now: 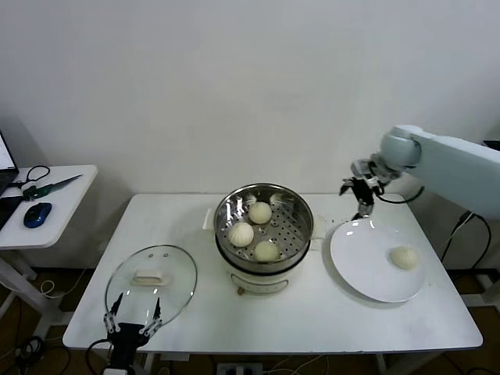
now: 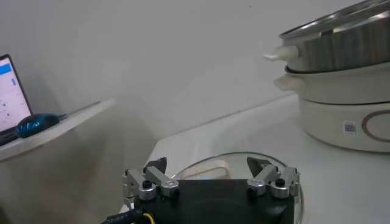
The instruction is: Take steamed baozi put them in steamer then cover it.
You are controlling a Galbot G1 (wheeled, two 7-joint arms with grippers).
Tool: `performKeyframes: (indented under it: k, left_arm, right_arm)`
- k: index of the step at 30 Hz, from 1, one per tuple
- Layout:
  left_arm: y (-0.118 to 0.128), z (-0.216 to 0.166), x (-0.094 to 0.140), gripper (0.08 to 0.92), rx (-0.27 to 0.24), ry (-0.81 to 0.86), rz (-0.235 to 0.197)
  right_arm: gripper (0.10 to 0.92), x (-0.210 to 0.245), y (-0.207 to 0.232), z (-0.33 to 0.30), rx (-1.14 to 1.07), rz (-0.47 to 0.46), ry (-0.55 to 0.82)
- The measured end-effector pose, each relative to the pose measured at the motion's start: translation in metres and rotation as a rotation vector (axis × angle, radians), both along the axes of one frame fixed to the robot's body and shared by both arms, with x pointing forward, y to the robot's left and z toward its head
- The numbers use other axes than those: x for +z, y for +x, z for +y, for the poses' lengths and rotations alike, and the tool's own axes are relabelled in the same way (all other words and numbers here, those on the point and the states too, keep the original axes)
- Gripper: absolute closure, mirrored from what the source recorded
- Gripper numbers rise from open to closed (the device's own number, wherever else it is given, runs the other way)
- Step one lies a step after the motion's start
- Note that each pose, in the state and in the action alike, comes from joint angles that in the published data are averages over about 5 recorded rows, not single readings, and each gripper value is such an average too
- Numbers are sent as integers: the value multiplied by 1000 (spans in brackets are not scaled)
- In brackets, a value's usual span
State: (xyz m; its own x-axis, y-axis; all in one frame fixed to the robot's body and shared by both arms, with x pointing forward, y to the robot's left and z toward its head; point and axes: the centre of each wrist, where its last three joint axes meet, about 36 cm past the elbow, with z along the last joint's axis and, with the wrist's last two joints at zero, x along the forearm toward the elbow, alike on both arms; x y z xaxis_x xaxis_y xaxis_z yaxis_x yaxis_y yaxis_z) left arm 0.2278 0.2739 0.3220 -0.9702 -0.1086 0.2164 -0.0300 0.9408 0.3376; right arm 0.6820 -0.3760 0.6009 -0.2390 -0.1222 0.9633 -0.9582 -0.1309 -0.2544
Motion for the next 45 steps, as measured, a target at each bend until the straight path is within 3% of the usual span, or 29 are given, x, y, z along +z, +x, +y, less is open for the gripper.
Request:
performKeyframes:
  k: [19,45]
  left_arm:
    - [-5,-5,2,177,-2,19,16]
    - [-5,-5,-2,177,-5,37,32]
  right_arm:
    - [200,-115,-32,-101,-147,89,-85]
    - [225,-147,-32,-133,-219,126,-124]
